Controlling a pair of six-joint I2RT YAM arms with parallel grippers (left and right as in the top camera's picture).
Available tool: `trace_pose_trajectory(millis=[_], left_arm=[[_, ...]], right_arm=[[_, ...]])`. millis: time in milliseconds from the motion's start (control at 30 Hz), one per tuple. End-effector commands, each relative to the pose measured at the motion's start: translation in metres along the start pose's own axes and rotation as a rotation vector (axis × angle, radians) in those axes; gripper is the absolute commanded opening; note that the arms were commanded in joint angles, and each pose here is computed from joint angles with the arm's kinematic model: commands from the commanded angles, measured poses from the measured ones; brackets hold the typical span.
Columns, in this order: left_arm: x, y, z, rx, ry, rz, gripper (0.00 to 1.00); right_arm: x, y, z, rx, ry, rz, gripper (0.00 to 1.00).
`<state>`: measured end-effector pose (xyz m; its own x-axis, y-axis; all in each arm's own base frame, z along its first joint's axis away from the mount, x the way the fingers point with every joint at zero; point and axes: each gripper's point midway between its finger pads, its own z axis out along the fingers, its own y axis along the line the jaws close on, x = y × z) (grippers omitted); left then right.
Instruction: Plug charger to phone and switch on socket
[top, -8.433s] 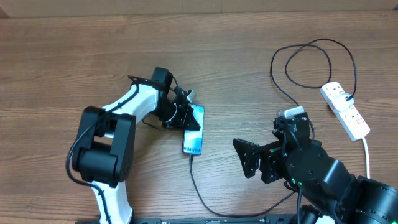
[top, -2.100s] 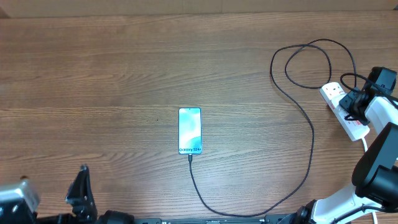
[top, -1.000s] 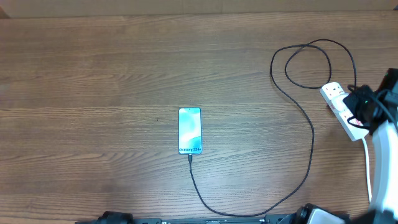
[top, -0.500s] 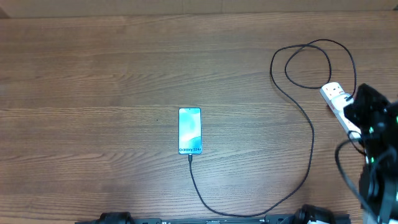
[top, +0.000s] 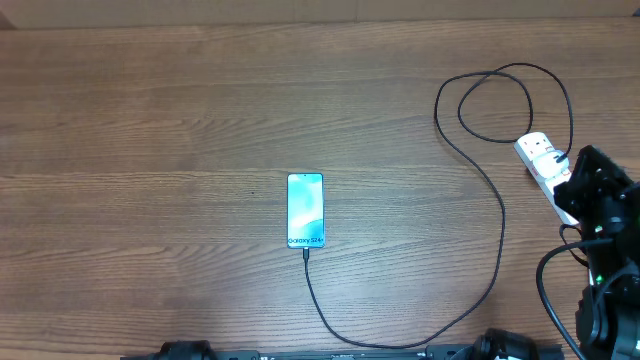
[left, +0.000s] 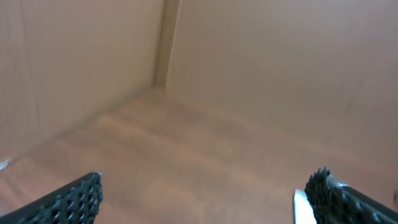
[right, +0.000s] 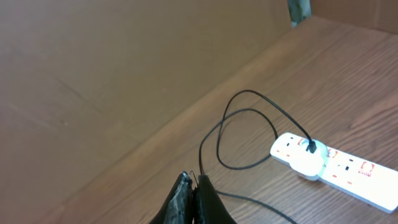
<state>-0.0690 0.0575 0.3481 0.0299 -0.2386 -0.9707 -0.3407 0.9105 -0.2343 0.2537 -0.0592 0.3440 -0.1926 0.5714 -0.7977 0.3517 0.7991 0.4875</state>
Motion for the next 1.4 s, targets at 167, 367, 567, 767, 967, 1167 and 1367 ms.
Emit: trace_pose_trajectory(millis=[167,367,567,767,967,1167,1367], left_arm=[[-0.039,-0.028,0.027,0.070,-0.146,0.034,1.00],[-0.044,-0.071,0.079,0.196,-0.180,0.130,1.00],[-0.016,-0.112,0.150,0.314,-0.170,0.139,1.00],[0.033,-0.145,0.214,0.444,-0.209,0.138,0.99],[0.096,-0.146,0.258,0.469,-0.226,0.036,1.00],[0.145,-0.137,0.276,0.448,-0.156,-0.005,1.00],[0.177,-0.123,0.285,0.369,-0.031,0.015,1.00]], right_arm=[[0.003,0.001,-0.002,-0.007,0.011,-0.001,0.04],[0.004,0.001,-0.002,-0.004,0.016,-0.001,0.04],[0.005,0.003,-0.002,-0.018,0.024,-0.001,0.04],[0.013,0.021,-0.004,-0.119,0.073,-0.002,0.04],[0.007,0.038,-0.010,-0.201,0.062,-0.018,0.04],[-0.003,0.048,-0.019,-0.237,0.039,-0.028,0.04],[-0.011,0.061,-0.030,-0.289,0.027,-0.038,0.04]])
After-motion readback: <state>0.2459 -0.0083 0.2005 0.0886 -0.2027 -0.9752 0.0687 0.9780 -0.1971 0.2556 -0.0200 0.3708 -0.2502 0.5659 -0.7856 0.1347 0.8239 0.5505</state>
